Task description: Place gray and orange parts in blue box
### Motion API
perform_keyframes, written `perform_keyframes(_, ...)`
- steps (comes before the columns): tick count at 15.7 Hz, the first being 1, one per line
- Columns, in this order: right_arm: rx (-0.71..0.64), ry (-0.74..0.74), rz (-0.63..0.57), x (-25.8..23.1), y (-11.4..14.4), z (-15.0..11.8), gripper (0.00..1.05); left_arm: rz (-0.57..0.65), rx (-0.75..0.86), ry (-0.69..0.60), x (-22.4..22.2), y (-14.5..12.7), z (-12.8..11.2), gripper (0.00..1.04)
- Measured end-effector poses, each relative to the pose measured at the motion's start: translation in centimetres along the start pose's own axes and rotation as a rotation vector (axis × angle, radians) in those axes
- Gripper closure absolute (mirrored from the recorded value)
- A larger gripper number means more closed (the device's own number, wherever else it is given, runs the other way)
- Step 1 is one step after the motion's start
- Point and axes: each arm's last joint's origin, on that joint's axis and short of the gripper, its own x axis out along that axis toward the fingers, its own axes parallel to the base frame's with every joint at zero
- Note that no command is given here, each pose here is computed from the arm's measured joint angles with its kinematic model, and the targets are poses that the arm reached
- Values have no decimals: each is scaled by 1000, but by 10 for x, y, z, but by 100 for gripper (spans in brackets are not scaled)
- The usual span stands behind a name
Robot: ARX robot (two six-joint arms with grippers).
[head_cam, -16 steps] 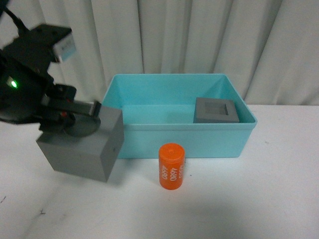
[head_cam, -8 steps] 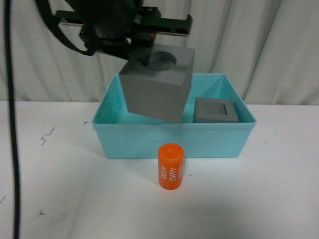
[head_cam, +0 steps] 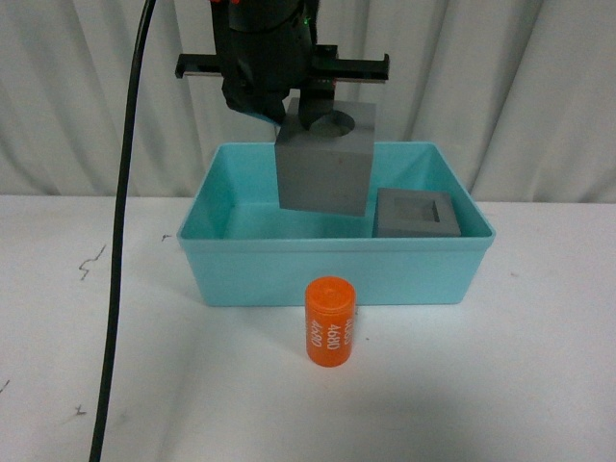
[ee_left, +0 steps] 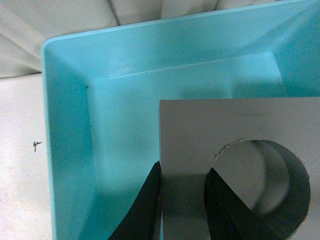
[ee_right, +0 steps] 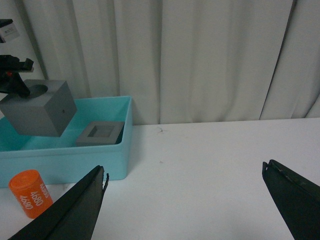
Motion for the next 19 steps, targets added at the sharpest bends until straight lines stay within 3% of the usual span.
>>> perform_keyframes(3, 0, 0, 0, 0, 0, 0, 6, 43, -65, -13, 11, 21, 0, 86)
perform_keyframes(6, 0, 0, 0, 0, 0, 0, 6, 79, -84, 69, 25, 39, -21, 86)
perform_keyframes(8, 0, 0, 0, 0, 0, 0, 6, 95, -81, 93, 31, 43, -31, 86)
perform_keyframes(19, 0, 0, 0, 0, 0, 0, 6, 151, -76, 115, 38, 64, -37, 86)
